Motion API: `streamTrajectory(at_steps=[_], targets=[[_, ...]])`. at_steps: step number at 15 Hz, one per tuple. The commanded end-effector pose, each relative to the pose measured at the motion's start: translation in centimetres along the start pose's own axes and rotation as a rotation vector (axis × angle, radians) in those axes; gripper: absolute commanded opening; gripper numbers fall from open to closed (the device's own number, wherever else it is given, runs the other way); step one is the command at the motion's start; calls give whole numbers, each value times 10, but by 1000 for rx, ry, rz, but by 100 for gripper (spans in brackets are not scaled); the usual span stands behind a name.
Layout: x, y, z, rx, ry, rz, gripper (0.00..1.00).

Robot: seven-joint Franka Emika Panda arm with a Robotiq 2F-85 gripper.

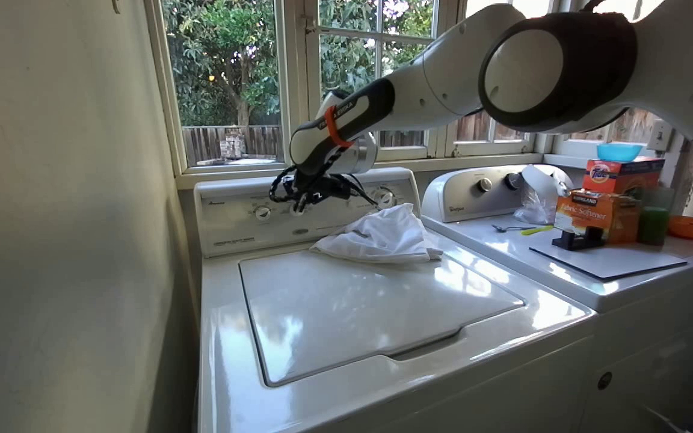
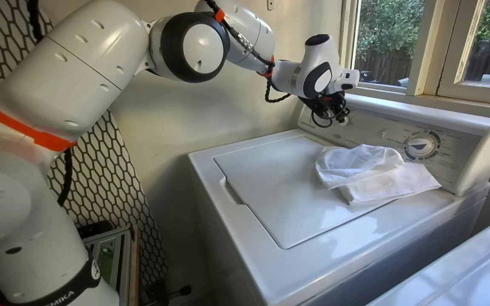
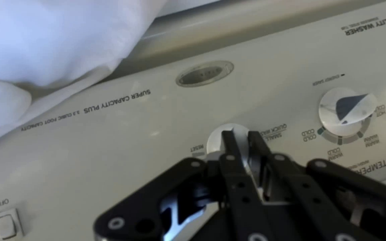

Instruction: Turn the middle knob on the machine on the left

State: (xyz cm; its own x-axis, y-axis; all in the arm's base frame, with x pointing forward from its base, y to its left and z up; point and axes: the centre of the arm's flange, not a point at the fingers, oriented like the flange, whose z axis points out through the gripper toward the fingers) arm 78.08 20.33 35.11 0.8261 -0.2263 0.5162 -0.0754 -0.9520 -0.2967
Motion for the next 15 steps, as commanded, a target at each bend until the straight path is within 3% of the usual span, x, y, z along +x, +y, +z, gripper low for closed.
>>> streamTrajectory(at_steps=[1,15], targets=[[6,-12,2,126,-56,130,3],[14,23,3,416,-131,525,3]])
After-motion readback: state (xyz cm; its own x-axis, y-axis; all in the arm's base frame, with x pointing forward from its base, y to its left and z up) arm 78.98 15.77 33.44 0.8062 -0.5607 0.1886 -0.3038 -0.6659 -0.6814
